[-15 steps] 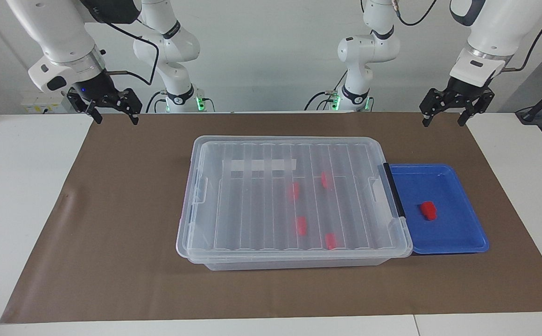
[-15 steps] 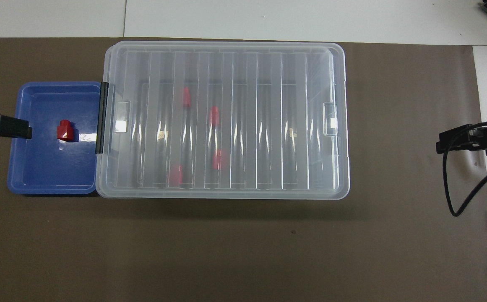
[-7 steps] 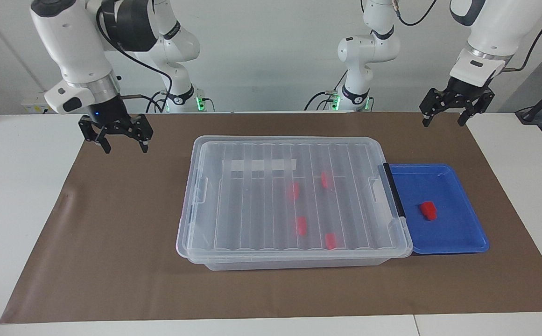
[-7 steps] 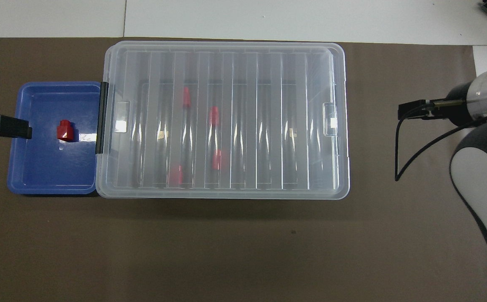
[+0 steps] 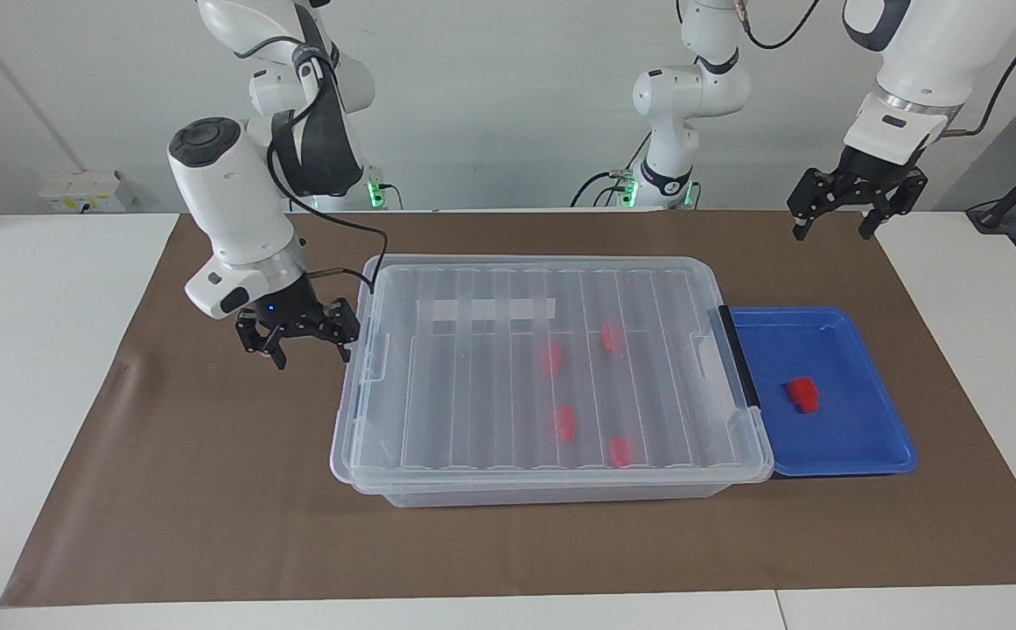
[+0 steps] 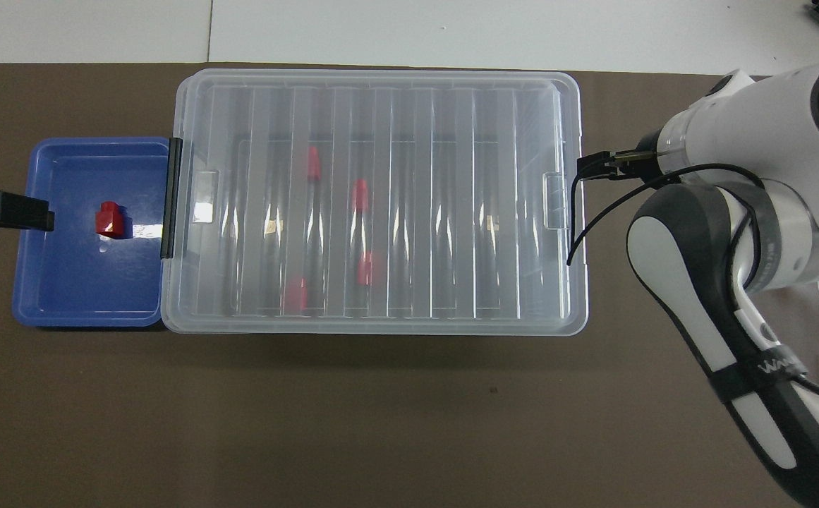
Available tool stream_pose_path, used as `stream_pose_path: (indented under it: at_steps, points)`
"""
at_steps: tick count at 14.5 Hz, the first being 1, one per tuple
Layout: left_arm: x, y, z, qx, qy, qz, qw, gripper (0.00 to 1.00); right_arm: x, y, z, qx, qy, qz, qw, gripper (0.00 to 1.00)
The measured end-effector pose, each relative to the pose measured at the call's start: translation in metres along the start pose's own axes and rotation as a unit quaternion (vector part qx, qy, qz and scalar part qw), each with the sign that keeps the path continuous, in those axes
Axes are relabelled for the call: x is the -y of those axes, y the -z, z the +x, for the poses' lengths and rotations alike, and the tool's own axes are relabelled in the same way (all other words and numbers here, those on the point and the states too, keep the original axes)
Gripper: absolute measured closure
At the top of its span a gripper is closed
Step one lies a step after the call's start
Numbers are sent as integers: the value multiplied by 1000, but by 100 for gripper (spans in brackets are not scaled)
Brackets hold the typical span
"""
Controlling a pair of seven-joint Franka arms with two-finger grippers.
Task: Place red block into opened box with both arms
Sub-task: 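Reach the right gripper to the edge of the clear lid, then slide the clear lid away from the blue tray with the right gripper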
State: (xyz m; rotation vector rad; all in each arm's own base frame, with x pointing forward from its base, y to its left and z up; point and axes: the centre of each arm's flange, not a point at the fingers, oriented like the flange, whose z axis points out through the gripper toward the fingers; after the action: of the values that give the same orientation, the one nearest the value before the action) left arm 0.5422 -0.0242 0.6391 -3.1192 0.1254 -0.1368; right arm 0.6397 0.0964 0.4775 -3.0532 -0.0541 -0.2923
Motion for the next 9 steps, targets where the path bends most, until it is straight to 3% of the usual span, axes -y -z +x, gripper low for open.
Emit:
stream_pose_path:
  at_steps: [9]
  points:
    - [0, -2, 1, -3, 0, 0, 1000, 0, 5, -29, 5, 1, 4, -2, 1000, 0]
